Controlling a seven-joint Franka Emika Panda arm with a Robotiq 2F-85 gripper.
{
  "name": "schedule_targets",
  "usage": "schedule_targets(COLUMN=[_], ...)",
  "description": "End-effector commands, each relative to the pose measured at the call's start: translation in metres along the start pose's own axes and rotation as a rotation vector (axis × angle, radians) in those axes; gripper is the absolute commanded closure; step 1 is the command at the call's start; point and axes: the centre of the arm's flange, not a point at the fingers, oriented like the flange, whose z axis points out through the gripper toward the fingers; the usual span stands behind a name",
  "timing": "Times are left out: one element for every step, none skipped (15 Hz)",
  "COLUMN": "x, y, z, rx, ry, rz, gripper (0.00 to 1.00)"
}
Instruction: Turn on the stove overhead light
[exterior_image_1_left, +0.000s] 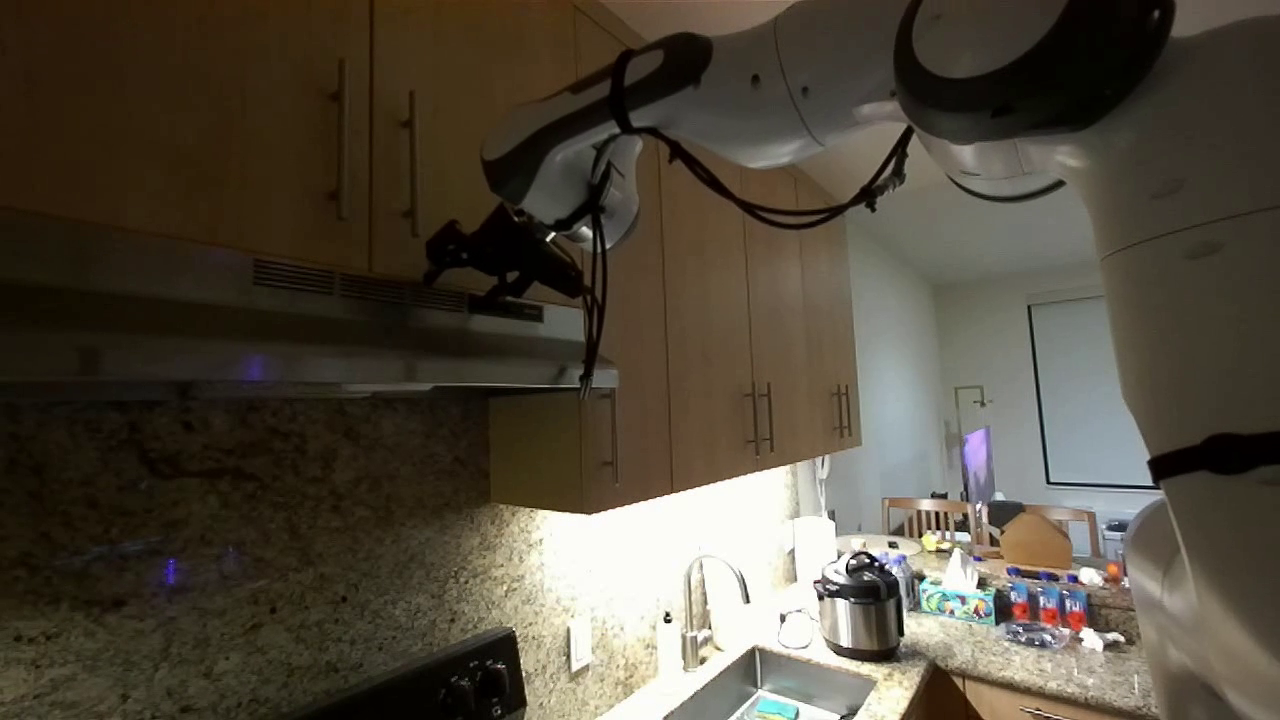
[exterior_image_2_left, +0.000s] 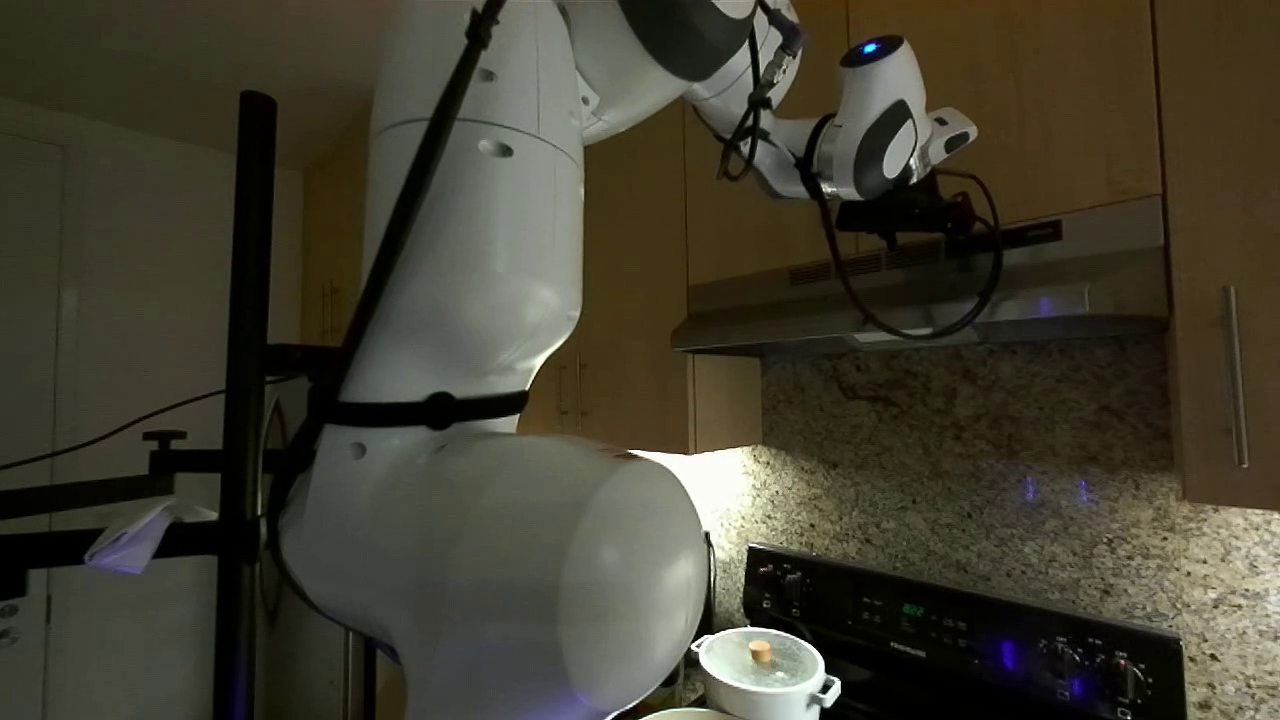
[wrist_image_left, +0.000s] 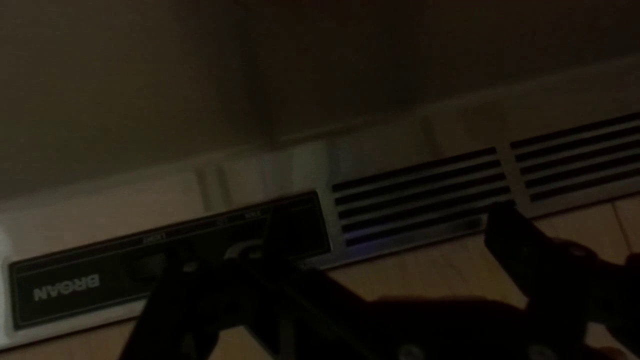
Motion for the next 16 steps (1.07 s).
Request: schedule_targets(x=[0.01, 0.01, 0.011, 0.011, 0.011, 0.011, 0.01, 0.01, 0.01, 0.011, 0.012, 0.011, 0.011, 0.01, 0.009, 0.007], y=[-0.001, 0.0, 0.002, 0.003, 0.005, 0.006, 0.007, 0.007, 0.007, 0.008, 0.009, 0.01, 0.011, 0.012, 0.013, 0.012], z=[0.004, 0.004, 0.004, 0.005, 0.005, 0.005, 0.006, 0.006, 0.006, 0.005, 0.005, 0.006, 0.006, 0.006, 0.005, 0.0], rx=[-0.004, -0.007, -0.011, -0.015, -0.017, -0.018, -0.019, -0.02, -0.021, -0.023, -0.024, -0.028, -0.029, -0.032, -0.028, -0.024], ry=[0.02, 0.02, 0.02, 0.018, 0.017, 0.016, 0.014, 0.013, 0.013, 0.015, 0.015, 0.012, 0.008, 0.006, 0.005, 0.014], rz=[-0.025, -0.023, -0.02, -0.018, -0.016, -0.016, -0.014, -0.013, -0.012, -0.012, -0.011, -0.01, -0.011, -0.011, -0.008, -0.007], gripper=[0.0, 0.0, 0.0, 0.0, 0.0, 0.0, 0.0, 0.0, 0.0, 0.0, 0.0, 0.0, 0.0, 0.0, 0.0, 0.0])
